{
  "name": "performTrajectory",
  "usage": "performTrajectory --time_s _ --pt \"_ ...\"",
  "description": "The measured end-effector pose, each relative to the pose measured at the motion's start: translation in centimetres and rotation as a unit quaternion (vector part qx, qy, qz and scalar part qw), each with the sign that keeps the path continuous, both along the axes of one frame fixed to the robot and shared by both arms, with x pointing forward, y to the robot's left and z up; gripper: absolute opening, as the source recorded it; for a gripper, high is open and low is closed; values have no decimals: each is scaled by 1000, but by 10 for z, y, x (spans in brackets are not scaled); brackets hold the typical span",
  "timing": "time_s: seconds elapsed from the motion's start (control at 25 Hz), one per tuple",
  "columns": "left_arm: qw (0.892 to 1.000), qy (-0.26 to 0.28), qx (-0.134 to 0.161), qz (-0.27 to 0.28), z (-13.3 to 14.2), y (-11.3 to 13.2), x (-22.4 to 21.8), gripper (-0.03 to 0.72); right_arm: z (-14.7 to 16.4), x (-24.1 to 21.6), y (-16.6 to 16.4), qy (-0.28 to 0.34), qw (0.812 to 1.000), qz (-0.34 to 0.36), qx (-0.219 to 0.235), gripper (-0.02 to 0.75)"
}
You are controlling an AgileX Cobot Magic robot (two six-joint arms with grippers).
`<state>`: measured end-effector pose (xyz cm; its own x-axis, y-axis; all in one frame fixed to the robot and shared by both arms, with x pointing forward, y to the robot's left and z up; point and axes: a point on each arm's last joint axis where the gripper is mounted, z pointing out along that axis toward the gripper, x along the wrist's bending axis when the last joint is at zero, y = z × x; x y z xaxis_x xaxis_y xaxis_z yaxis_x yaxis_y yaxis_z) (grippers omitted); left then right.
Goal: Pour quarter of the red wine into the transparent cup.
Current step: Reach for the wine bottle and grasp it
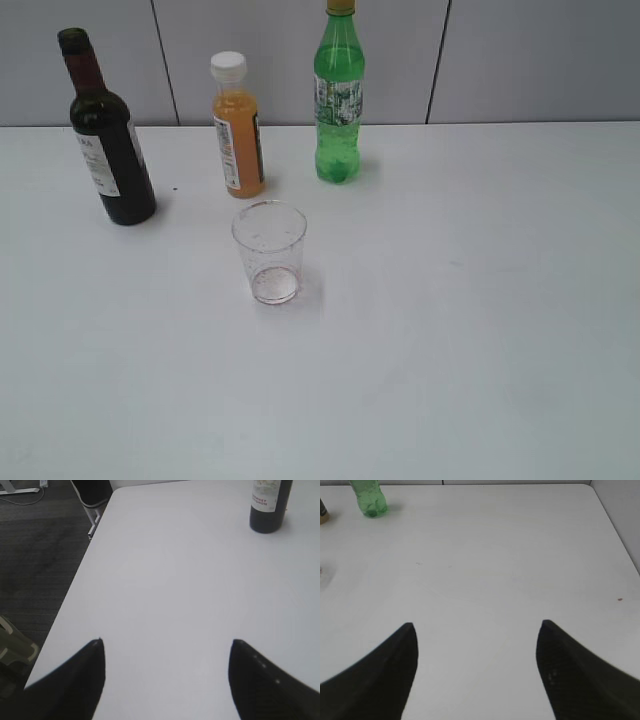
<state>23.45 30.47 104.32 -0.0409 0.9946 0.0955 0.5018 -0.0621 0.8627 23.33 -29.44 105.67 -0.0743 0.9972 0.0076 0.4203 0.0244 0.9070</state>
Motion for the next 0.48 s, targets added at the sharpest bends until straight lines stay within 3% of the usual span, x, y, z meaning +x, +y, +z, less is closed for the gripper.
performTrajectory --time_s 0.48 --pt "1000 0 0 0 0 0 0 582 0 0 0 0 1000 0 -1 589"
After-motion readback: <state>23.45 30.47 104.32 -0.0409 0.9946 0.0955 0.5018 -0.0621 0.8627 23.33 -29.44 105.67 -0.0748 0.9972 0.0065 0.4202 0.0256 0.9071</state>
